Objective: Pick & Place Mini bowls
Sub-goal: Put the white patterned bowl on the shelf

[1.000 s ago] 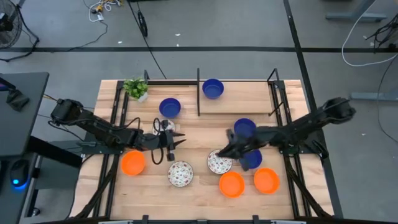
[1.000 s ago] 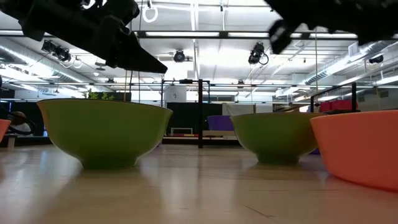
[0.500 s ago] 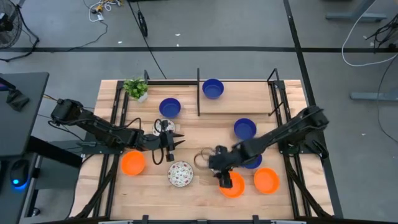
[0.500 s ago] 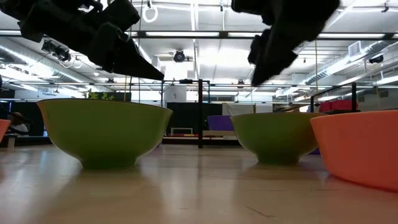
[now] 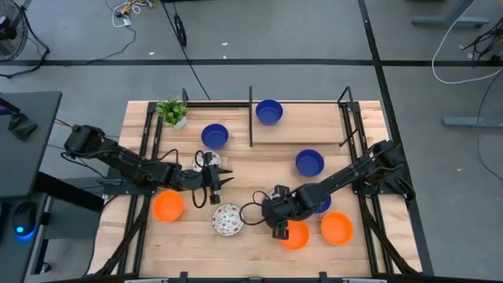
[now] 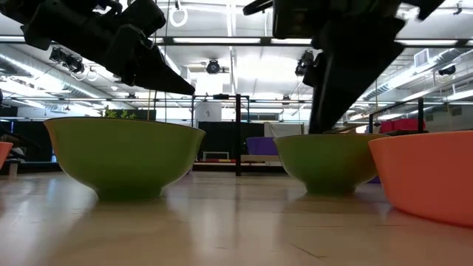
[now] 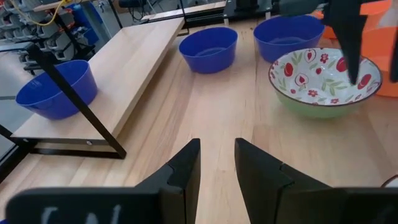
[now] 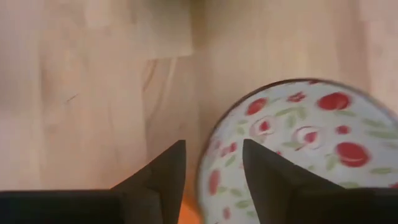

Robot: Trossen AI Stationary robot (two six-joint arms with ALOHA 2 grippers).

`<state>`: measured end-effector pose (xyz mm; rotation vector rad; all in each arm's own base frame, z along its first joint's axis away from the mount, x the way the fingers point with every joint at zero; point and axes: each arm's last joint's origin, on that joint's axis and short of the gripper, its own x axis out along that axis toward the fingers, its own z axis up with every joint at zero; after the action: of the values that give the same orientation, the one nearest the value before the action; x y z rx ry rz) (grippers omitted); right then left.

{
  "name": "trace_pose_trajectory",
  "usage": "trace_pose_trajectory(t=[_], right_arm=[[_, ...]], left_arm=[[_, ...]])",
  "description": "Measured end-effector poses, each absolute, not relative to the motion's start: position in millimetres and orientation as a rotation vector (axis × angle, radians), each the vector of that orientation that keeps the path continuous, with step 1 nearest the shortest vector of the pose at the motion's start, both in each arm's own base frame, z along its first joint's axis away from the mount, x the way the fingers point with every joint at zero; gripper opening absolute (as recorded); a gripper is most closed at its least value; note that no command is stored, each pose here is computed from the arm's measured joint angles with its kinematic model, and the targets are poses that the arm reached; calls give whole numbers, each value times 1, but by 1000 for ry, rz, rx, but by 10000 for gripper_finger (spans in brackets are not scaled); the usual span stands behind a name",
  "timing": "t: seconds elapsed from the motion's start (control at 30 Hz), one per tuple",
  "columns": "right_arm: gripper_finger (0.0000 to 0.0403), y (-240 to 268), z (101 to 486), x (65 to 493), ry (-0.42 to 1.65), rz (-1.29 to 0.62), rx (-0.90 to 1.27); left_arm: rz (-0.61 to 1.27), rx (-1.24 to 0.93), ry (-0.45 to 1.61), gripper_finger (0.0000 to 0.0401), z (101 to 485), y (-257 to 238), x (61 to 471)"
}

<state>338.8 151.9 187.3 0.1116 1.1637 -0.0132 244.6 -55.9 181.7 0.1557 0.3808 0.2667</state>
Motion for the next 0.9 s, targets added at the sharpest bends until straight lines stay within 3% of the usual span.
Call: trace_pose_trajectory(t=[0.5, 0.73, 0.9], right_arm=[[94, 150, 166, 333, 1148, 18, 133], [20, 149, 169, 333, 1125, 11, 77], [12, 148, 182, 328, 1087, 1, 1]], left_arm=[[267, 154, 381, 103, 182, -56, 245], [267, 153, 380, 103, 182, -56, 245], [267, 153, 381, 103, 182, -56, 245]])
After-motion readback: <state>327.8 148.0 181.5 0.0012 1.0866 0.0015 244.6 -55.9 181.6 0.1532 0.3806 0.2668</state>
